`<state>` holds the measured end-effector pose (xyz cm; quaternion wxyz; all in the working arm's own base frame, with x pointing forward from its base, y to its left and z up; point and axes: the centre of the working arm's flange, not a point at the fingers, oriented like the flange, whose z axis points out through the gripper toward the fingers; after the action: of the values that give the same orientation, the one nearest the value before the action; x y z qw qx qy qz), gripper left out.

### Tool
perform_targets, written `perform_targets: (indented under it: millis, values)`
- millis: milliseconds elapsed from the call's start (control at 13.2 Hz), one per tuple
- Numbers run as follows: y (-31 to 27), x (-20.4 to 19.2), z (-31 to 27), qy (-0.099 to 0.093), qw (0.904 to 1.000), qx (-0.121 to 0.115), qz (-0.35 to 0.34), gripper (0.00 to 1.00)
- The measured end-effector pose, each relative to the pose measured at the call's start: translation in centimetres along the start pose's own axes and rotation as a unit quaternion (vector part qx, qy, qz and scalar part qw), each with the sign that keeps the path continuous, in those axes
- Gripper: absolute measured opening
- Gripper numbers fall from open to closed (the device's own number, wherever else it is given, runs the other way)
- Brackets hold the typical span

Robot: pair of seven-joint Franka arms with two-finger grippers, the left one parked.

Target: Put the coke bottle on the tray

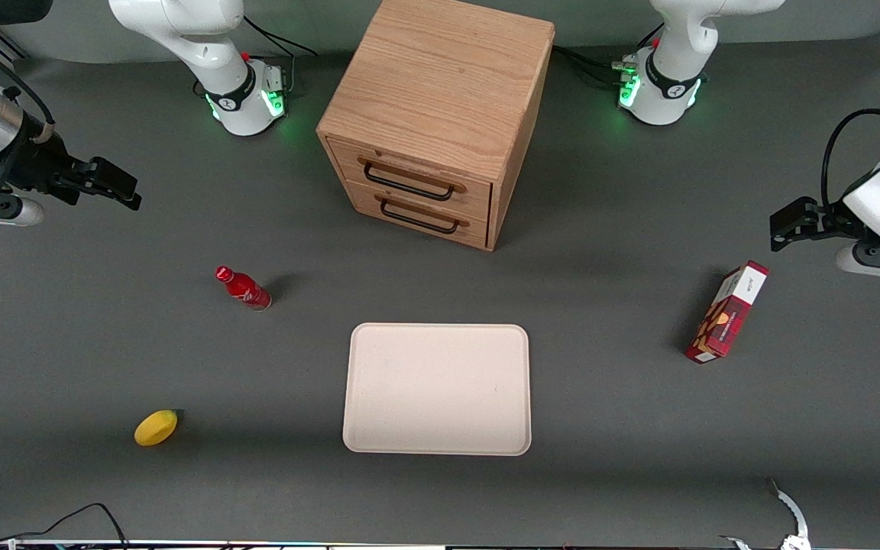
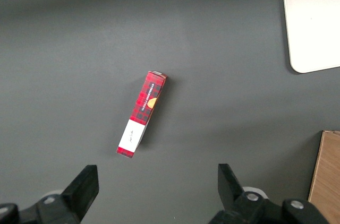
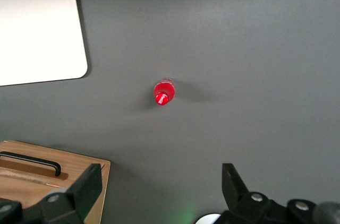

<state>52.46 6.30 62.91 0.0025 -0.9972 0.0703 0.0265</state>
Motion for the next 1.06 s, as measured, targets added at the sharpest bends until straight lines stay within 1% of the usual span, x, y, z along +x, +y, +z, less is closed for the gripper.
perform_targets:
  millis: [228,456,532,684,835,1063]
  values:
    - [0.0,-0.1,-0.1,-0.002,1.0000,0.000,0.000,1.00]
    - [-0.3,0.3,1.5,-0.019,0.9998,-0.004,-0.003,1.00]
    - [-0.5,0.8,2.9,-0.019,0.9998,-0.003,-0.004,1.00]
    - [-0.8,2.1,7.9,-0.009,1.0000,0.000,-0.003,1.00]
    - [-0.8,2.7,14.2,0.004,1.0000,0.004,0.000,1.00]
    - [-1.0,2.3,22.5,0.036,0.9992,0.014,0.006,1.00]
